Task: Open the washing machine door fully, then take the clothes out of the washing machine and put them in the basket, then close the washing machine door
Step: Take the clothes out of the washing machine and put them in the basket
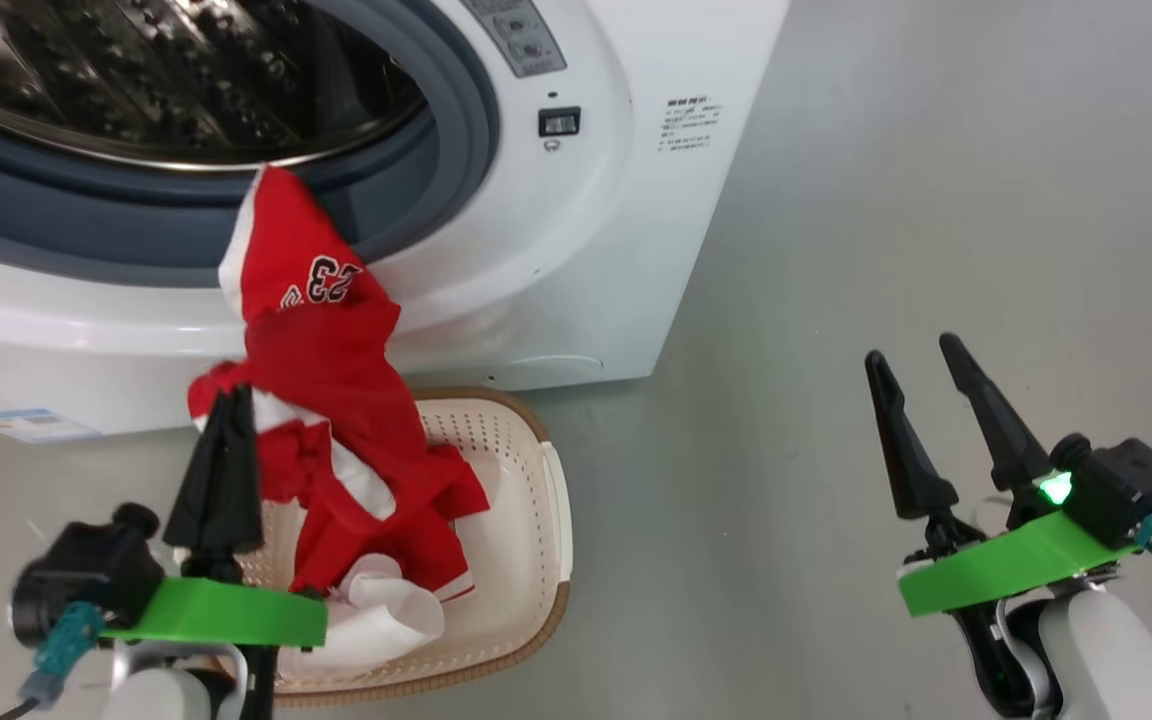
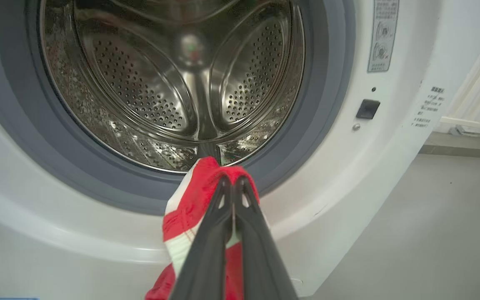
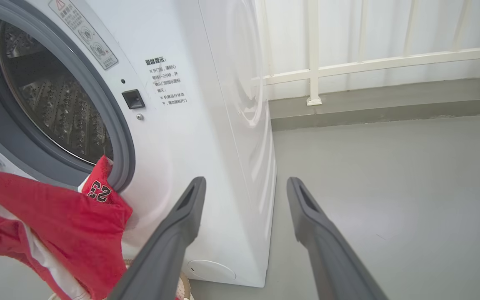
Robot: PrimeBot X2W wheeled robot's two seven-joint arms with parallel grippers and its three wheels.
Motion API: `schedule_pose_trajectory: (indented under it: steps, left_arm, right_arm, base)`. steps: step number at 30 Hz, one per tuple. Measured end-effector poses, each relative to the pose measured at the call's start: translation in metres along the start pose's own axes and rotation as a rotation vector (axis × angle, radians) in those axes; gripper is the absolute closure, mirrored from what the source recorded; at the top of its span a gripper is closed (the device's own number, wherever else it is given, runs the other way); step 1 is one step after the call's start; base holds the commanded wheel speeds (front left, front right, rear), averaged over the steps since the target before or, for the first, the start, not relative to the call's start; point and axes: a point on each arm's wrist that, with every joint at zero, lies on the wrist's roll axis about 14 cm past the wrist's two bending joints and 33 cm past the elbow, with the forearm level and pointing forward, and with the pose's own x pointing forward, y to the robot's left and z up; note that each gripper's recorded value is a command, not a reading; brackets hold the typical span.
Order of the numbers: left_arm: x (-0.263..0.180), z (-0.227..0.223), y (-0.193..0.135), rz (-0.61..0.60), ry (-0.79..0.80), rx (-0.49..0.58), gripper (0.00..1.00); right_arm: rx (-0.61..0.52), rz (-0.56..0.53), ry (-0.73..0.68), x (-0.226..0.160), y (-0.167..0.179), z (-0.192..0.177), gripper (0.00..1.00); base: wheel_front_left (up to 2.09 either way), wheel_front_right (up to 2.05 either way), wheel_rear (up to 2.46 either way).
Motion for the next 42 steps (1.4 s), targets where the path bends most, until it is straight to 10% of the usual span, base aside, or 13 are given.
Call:
schedule_pose_trajectory:
  steps: [42]
  left_arm:
    - [0.006, -0.272, 0.018, -0.110, 0.777, 0.146, 1.00]
  right_arm:
    - [0.012, -0.033, 0.133, 0.063, -0.023, -0.082, 0.00]
  base:
    - [0.00, 0.00, 0.00]
